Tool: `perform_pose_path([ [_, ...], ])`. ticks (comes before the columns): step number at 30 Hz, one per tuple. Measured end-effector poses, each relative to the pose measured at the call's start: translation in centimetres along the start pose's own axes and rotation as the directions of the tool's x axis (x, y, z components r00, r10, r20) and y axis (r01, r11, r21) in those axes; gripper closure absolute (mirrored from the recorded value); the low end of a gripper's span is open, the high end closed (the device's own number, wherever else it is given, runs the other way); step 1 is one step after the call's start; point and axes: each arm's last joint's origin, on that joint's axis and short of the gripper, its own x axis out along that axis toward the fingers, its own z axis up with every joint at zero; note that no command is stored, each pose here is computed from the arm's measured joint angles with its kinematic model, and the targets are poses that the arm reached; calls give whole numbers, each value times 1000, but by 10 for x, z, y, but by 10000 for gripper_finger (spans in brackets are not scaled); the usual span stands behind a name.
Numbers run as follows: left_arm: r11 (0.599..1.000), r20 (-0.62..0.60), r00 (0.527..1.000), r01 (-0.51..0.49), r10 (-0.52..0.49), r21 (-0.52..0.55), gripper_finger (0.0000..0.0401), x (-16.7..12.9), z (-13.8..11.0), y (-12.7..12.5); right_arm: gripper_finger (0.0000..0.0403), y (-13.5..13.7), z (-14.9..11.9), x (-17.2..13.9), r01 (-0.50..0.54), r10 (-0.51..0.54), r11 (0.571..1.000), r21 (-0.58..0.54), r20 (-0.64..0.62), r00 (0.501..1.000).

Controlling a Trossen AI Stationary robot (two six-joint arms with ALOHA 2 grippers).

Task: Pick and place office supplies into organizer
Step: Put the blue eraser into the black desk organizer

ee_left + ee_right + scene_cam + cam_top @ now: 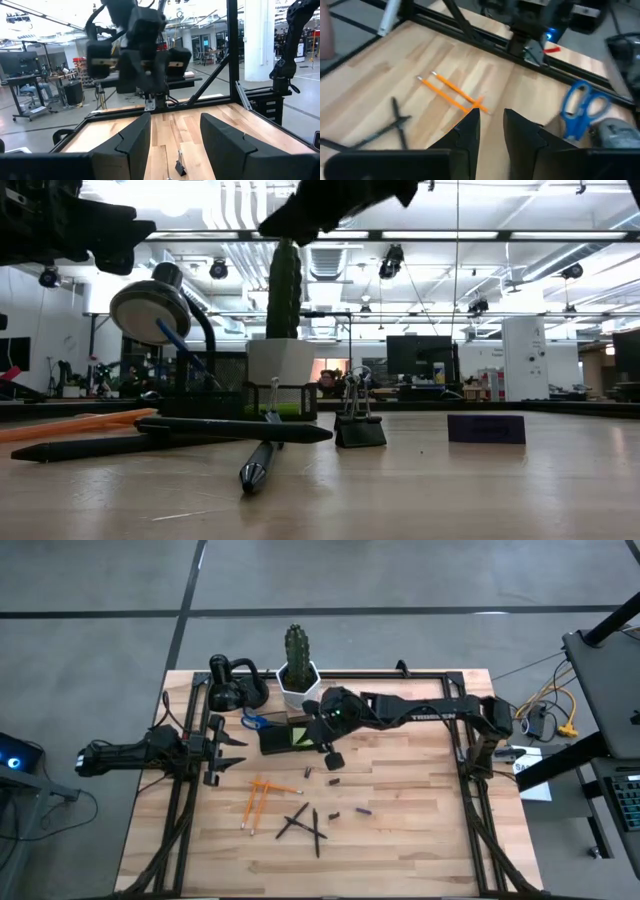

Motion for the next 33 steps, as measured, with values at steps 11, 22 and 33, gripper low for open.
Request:
perform_pose_path([
  [11, 1000, -31, 1000, 4, -4, -1, 244, 0, -3, 0, 330, 38, 8, -11, -6, 13, 999, 36, -176, 984],
  [22, 1000, -25, 1000, 3, -3, 0, 244, 0, -3, 0, 330, 61, -8, -18, 114, -10, 971, 212, -438, 899],
  [33, 1000, -22, 1000, 3, -3, 3, 244, 0, -2, 0, 330, 82, -26, -30, 271, 105, 853, 447, -655, 748],
])
